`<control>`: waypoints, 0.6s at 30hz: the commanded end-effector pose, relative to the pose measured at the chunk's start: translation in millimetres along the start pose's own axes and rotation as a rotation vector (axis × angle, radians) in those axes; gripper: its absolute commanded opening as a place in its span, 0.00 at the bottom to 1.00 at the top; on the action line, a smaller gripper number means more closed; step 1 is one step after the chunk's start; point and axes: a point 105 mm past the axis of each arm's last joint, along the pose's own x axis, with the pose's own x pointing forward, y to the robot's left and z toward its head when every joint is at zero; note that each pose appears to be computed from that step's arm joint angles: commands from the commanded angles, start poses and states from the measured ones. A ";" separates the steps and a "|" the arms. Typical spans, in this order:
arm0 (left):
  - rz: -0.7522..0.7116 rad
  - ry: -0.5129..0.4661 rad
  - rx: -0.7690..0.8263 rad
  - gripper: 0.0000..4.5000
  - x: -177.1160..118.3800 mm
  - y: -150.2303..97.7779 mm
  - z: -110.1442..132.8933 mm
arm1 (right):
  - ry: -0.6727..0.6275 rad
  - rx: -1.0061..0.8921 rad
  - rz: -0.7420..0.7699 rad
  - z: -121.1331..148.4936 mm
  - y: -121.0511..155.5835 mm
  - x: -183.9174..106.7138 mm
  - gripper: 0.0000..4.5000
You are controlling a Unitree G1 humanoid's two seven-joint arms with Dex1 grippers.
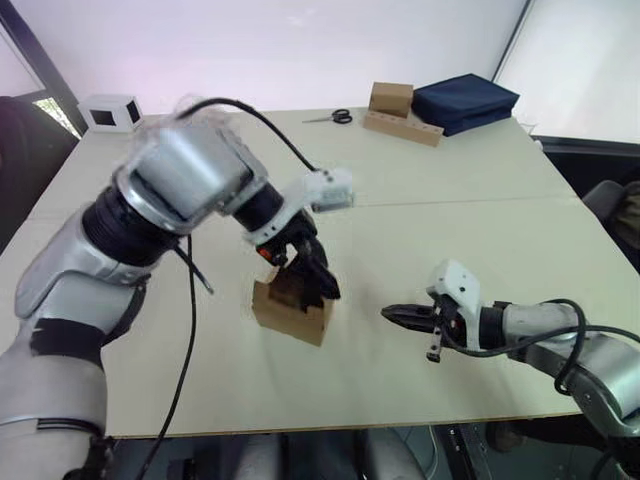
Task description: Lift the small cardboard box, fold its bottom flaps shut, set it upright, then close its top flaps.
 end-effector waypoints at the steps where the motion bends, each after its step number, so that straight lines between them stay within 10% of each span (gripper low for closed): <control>1: 0.075 -0.248 0.013 0.81 -38.2 11.1 22.8 | -0.122 -0.016 -0.009 24.7 -6.1 -4.9 0.00; 7: 0.341 -0.715 0.092 0.81 -97.0 48.7 -8.8 | -0.294 0.038 -0.018 50.5 -8.6 -2.8 0.00; 12: 0.353 -0.810 -0.026 0.81 -101.0 53.0 -61.6 | -0.286 0.044 0.016 49.5 -0.4 1.3 0.00; 18: 0.376 -0.798 -0.110 0.41 -84.9 56.2 -109.4 | -0.288 0.033 0.094 53.5 15.3 6.2 0.00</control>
